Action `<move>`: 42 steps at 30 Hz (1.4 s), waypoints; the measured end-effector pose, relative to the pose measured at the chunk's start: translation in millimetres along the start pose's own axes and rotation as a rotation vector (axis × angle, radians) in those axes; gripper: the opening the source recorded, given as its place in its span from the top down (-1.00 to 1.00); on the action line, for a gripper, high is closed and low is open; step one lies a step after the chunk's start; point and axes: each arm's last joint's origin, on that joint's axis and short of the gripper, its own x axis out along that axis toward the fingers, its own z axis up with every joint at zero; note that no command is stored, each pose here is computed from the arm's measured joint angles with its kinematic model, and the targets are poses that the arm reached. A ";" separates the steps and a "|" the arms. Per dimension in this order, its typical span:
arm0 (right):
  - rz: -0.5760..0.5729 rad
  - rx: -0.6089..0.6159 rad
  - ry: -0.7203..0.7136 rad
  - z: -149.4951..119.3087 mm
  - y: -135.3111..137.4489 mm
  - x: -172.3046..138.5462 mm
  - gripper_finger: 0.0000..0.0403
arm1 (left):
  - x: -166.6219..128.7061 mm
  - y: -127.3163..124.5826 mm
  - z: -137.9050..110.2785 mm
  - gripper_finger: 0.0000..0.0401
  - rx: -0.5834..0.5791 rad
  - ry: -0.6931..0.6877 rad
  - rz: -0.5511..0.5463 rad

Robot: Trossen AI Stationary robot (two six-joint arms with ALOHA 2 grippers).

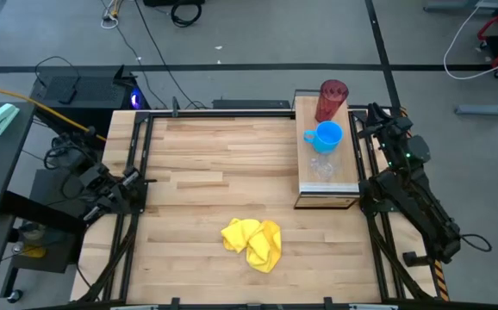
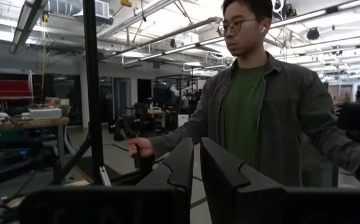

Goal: Stack small to large cups/mugs on shelf
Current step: Return to Home Position

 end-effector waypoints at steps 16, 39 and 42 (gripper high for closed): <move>-0.061 0.030 0.079 -41.9 -8.9 5.5 0.58 | 6.1 0.2 -22.1 0.81 -0.020 -0.015 0.003; -0.087 -0.034 0.202 -53.9 -11.9 3.7 0.58 | 10.0 0.3 -78.6 0.80 -0.041 -0.106 0.004; -0.087 -0.044 0.208 -54.4 -12.0 3.5 0.58 | 9.6 0.3 -86.2 0.80 -0.041 -0.104 0.004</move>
